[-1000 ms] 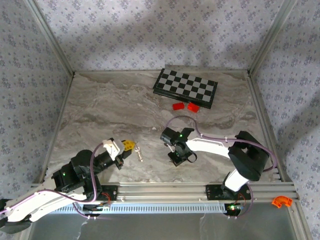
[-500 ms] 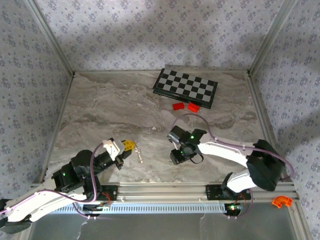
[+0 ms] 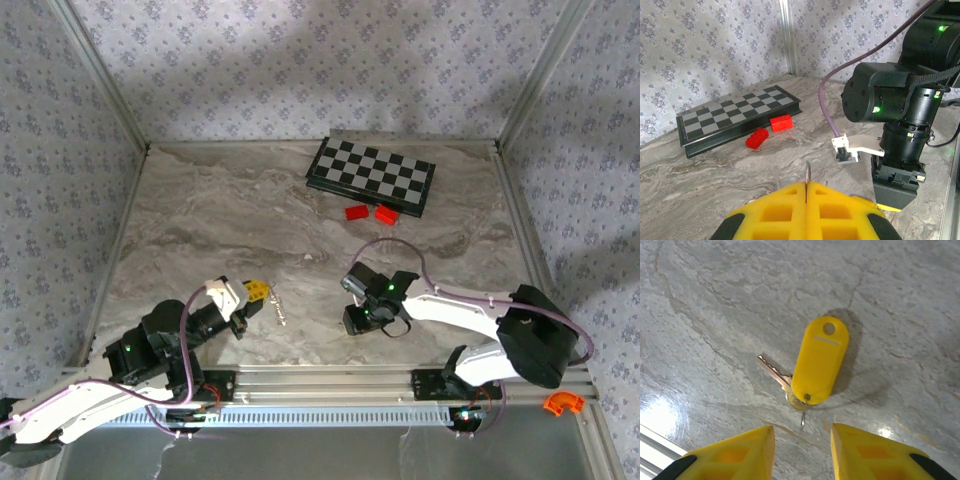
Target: Put the keys on the keyring
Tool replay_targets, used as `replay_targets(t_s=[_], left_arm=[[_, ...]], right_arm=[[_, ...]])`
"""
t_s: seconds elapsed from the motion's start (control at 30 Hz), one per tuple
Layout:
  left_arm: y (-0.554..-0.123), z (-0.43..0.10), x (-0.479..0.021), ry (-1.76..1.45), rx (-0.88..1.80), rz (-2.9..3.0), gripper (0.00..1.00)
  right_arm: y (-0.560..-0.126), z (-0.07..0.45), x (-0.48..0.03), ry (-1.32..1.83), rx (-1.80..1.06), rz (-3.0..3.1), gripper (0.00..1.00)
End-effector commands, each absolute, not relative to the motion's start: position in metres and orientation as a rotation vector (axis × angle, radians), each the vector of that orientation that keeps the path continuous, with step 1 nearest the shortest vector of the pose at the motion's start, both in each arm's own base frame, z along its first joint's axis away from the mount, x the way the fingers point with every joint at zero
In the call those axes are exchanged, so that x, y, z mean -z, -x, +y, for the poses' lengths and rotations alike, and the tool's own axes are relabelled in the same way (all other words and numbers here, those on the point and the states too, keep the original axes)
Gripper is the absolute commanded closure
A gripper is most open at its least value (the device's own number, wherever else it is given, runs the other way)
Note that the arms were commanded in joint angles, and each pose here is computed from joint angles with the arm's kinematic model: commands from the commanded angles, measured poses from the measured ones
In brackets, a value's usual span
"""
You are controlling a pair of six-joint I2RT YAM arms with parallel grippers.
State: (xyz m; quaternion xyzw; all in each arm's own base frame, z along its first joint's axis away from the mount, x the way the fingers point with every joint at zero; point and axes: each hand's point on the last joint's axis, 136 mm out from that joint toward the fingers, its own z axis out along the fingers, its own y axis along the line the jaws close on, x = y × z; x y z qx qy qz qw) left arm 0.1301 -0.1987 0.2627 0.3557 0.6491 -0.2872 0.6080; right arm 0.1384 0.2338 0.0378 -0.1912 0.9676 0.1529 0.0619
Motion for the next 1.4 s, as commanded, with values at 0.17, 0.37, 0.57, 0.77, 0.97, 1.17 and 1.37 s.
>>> replay_targets(t_s=[0.17,0.37,0.57,0.77,0.97,1.17,1.37], left_arm=[[-0.128,-0.198,-0.28,-0.796,0.692,1.439,1.0],[-0.128,-0.198,-0.281,-0.793,0.692,1.437,1.0],[-0.128,-0.198,-0.281,-0.794,0.691,1.437,1.0],[-0.128,-0.198,-0.282,-0.793,0.691,1.434,1.0],[-0.127,-0.197,-0.282,-0.793,0.692,1.433,1.0],[-0.127,-0.196,-0.282,-0.793,0.689,1.431,1.0],[-0.126,-0.194,-0.285,-0.796,0.68,1.422,1.0]], right_arm=[[-0.136,0.233,-0.028,0.638,-0.354,2.936,0.73],[-0.135,0.238,-0.023,0.666,-0.335,2.937,0.76],[-0.139,0.235,-0.025,0.668,-0.295,2.923,0.82],[-0.142,0.233,-0.026,0.682,-0.242,2.918,0.88],[-0.139,0.224,-0.028,0.711,-0.166,2.941,0.96],[-0.134,0.209,-0.037,0.851,0.004,2.96,1.0],[-0.121,0.196,-0.038,0.971,0.133,3.02,1.0]])
